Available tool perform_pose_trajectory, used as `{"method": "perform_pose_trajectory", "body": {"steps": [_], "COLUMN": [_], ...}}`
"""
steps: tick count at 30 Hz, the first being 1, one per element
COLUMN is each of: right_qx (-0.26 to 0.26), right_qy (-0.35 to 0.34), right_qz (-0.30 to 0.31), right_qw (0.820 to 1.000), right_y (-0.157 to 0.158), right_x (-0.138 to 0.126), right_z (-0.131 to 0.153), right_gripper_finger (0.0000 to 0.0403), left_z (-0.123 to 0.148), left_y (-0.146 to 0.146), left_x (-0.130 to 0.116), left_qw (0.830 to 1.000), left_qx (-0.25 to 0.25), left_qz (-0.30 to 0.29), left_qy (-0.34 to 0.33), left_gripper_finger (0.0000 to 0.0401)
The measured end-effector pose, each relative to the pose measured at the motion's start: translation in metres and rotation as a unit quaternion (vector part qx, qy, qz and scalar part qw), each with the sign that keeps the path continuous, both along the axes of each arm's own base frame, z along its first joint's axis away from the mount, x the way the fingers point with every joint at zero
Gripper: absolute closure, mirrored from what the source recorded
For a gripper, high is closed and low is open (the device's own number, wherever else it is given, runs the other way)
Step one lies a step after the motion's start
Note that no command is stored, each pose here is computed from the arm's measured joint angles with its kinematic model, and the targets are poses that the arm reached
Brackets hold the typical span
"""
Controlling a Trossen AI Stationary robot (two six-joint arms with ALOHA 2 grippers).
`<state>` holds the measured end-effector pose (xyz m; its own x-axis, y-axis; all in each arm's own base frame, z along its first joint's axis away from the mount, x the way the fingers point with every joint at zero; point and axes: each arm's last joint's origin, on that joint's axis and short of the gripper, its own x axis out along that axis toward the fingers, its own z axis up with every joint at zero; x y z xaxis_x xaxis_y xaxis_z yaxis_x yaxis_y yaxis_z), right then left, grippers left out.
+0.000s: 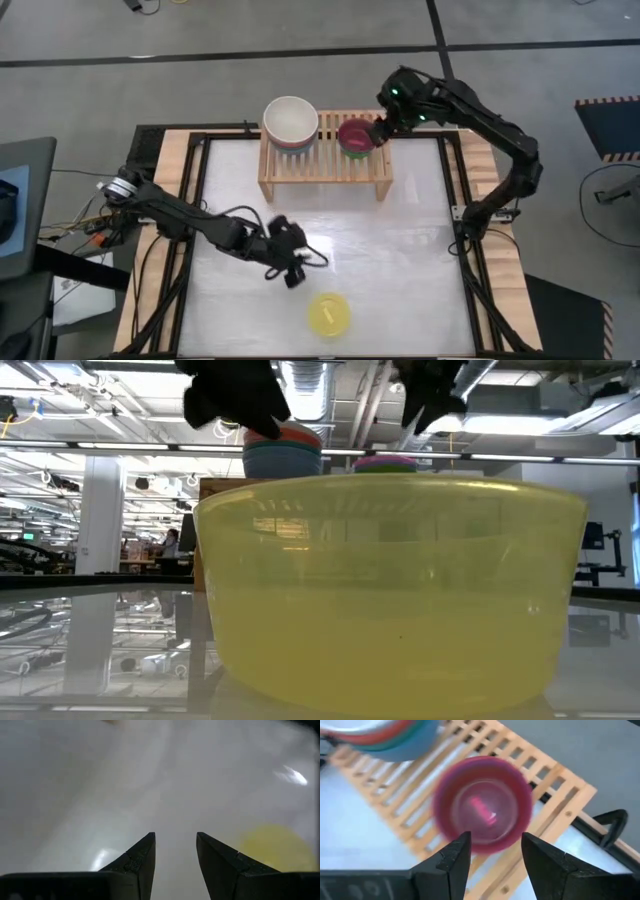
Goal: Place and stack bowls onto a shelf
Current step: Stack the yellow bowl on the red bowl on the shelf
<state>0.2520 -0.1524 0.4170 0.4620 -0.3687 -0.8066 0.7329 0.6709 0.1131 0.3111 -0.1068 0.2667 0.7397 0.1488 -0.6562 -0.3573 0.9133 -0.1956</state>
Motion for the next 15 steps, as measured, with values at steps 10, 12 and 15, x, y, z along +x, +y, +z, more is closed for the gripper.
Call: {"method": "perform_pose_trajectory", "body": {"steps": [10,12,15], "right_qx": [-0.004,0.001,0.004], "right_qy": [-0.022,-0.012,0.005], "right_qz": [-0.006,-0.017,-0.04], "right_qw": [1.0,1.0,0.999], "right_y": [0.071,0.082,0.097], "right_x": [-0.022,-0.028,-0.037], "right_z": [0.02,0.018,0.012], "right_gripper_finger": [0.0205,0.0205,0.0205], "left_z": [-0.023,-0.024,-0.028], "left_y": [0.01,0.01,0.006], "left_x": [0.03,0.032,0.033], "left_qw": [0.995,0.995,0.994], "left_qx": [-0.072,-0.075,-0.078], "left_qz": [-0.067,-0.068,-0.075], "left_qy": [0.008,0.004,0.008], "left_gripper_finger": [0.0274,0.0274,0.0274]}}
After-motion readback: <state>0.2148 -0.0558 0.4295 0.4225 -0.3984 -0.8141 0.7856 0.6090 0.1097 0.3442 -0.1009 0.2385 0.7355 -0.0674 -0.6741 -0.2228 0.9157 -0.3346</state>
